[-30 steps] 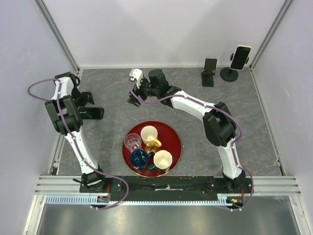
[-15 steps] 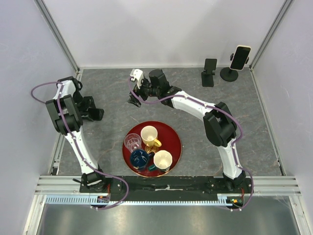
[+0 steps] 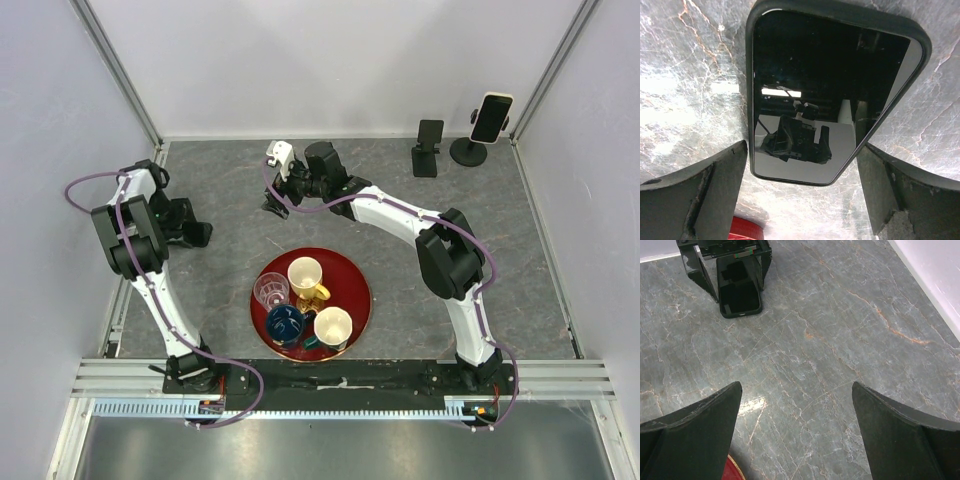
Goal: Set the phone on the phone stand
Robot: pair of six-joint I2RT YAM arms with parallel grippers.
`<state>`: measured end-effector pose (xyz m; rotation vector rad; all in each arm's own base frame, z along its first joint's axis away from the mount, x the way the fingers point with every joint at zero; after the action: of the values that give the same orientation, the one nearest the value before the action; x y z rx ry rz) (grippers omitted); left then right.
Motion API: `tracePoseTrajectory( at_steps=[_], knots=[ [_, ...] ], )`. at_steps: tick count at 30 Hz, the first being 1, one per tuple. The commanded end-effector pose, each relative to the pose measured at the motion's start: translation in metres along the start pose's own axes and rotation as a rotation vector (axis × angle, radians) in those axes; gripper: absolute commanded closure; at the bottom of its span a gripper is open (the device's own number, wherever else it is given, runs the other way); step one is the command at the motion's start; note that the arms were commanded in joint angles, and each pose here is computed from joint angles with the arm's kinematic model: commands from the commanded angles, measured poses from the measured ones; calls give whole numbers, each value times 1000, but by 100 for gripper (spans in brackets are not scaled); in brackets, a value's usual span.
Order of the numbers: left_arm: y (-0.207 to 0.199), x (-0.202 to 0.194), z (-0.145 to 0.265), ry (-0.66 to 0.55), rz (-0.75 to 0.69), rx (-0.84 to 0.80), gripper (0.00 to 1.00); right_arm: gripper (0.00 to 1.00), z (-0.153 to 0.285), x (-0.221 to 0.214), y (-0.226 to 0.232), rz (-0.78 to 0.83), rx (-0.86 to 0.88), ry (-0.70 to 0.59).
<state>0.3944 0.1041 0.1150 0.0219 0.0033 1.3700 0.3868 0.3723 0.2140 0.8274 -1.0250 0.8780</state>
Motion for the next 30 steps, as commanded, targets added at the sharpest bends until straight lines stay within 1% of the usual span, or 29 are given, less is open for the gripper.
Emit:
tracePoseTrajectory(
  at_steps=[1,3,4,6,7,8,9,10,11,12,21,22,23,24,25,26,27,28,29,30],
  knots=[
    [18,7,-25,-76,46,147,7,2,14,30,5,55,-4,-81],
    [20,6,-29,-73,40,160,15,2,15,30,4,57,-9,-83],
    [21,7,-30,-79,38,162,18,2,15,30,4,58,-12,-81],
    [23,5,-28,-102,42,145,34,2,14,29,4,59,-14,-80],
    [25,6,-26,-111,47,140,39,2,14,28,3,57,-15,-79],
    [25,5,-23,-124,48,119,51,2,14,29,3,57,-15,-80],
    [25,5,-21,-129,45,110,57,2,14,29,3,59,-16,-82],
    [25,5,-20,-131,44,101,68,2,14,29,4,57,-15,-80],
    [25,4,-18,-131,43,95,94,2,14,29,4,58,-15,-81],
    [25,3,-17,-127,40,91,98,2,14,29,5,59,-10,-82],
    [33,-9,-5,-163,15,51,98,2,15,30,5,56,-7,-88],
    [32,-8,-4,-169,10,47,98,2,14,30,5,56,-7,-89],
    [32,-6,-3,-172,7,49,81,2,14,29,5,58,-6,-88],
    [32,-6,-4,-171,3,56,69,2,14,29,4,56,-7,-88],
    [30,-5,-6,-161,-3,64,61,2,15,30,5,58,-7,-89],
    [29,-6,-7,-150,-7,72,47,2,15,29,4,56,-9,-87],
    [29,-5,-9,-134,-15,79,38,2,15,29,5,59,-9,-88],
    [27,-5,-12,-123,-24,91,23,2,15,30,5,60,-9,-91],
    [27,-6,-14,-116,-27,92,21,2,15,29,5,61,-6,-89],
    [26,-6,-15,-112,-37,94,5,2,15,29,5,60,-7,-88]
  ],
)
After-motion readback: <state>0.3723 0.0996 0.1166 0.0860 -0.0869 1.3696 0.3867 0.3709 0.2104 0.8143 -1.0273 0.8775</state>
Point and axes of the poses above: each gripper's point midway between its finger pads, its own z axis back along the fingers, its own y axis along the line the jaws close on, x = y × z, the point moved 10 cm from there along z, back along the fingers, and after that the axes turned 15 degrees about -z, right-handed, at the moved point
